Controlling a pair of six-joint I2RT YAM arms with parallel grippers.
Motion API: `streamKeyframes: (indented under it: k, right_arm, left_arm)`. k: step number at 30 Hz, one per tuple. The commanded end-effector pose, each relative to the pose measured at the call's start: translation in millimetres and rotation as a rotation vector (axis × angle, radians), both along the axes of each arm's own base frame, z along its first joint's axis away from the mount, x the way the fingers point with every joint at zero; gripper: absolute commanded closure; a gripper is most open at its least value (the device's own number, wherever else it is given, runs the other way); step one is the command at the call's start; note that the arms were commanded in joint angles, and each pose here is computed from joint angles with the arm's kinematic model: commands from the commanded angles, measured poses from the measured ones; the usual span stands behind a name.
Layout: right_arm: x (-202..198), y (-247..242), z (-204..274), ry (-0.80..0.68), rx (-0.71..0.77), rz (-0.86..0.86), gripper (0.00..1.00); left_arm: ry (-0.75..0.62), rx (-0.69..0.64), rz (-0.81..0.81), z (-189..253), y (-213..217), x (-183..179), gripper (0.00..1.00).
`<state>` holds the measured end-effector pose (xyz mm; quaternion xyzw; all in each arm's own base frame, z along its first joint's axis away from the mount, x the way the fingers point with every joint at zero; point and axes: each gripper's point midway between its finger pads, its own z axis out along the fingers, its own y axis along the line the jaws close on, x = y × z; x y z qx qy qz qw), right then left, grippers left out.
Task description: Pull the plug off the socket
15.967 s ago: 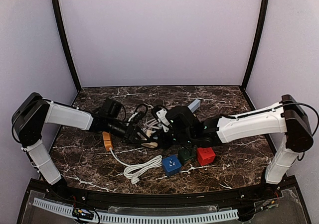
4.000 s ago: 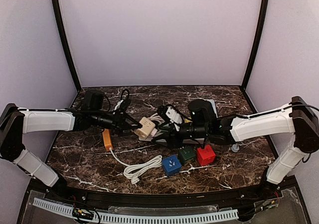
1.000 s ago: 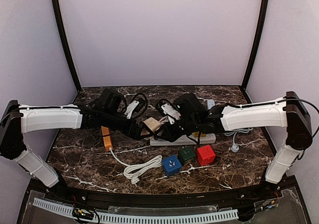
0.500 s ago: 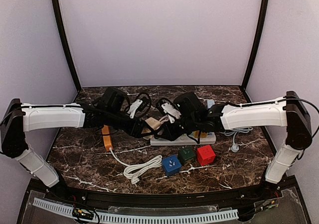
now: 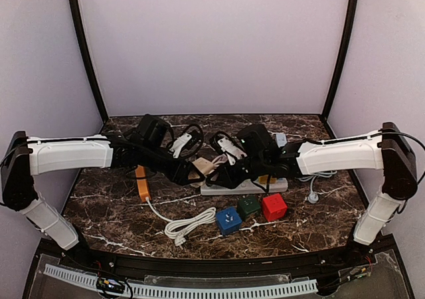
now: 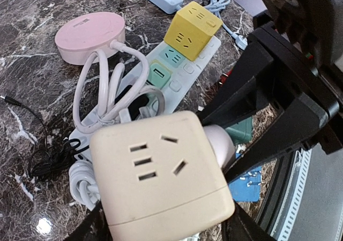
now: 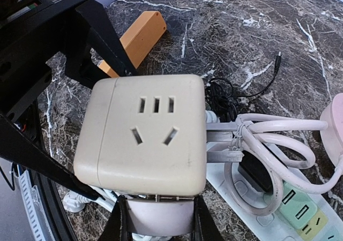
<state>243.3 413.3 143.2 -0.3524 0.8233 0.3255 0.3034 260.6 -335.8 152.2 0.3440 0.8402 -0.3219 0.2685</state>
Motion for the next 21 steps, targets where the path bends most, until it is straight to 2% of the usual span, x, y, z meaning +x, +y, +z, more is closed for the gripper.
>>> streamKeyframes:
  k: [1, 10, 12, 13, 14, 15, 16, 17, 18, 19, 21]
  right_arm:
    - [-15.3, 15.7, 74.3, -0.118, 0.243, 0.155, 1.0]
    - [-17.9, 25.4, 76.7, -0.145, 0.223, 0.13, 1.0]
    - [-12.2, 26.3, 73.3, -0.142, 0.198, 0.082, 1.0]
    - [-9.2, 26.1, 72.0, -0.139, 0.187, 0.058, 1.0]
    - [-5.1, 25.5, 71.4, -0.134, 0.18, 0.03, 1.0]
    - [-2.4, 24.8, 69.9, -0.13, 0.174, 0.008, 1.0]
    - [-0.1, 24.7, 70.5, -0.128, 0.173, -0.007, 1.0]
    - [0.6, 25.2, 70.5, -0.128, 0.172, -0.014, 1.0]
    - [0.6, 26.4, 71.2, -0.13, 0.172, -0.018, 1.0]
    - [0.8, 28.1, 72.6, -0.134, 0.172, -0.02, 1.0]
    - [-1.6, 32.9, 74.9, -0.141, 0.172, -0.014, 1.0]
  left_arm:
    - [0.005, -0.022, -0.121, 14.0, -3.2, -16.1, 0.99]
    - [0.04, -0.042, -0.094, 12.2, -5.1, -11.5, 0.99]
    - [0.058, -0.08, -0.098, 16.4, -8.2, -12.6, 0.94]
    - [0.062, -0.106, -0.115, 21.0, -11.4, -15.3, 0.82]
    - [0.054, -0.125, -0.125, 24.7, -13.1, -16.6, 0.74]
    - [0.061, -0.139, -0.145, 24.6, -13.7, -21.3, 0.6]
    - [0.043, -0.162, -0.156, 31.2, -14.7, -22.4, 0.52]
    - [0.045, -0.169, -0.163, 30.9, -13.8, -25.0, 0.38]
    - [0.023, -0.189, -0.166, 38.0, -14.4, -24.9, 0.32]
    - [0.022, -0.19, -0.162, 38.0, -13.5, -25.4, 0.22]
    - [0.006, -0.188, -0.139, 41.2, -12.6, -20.9, 0.13]
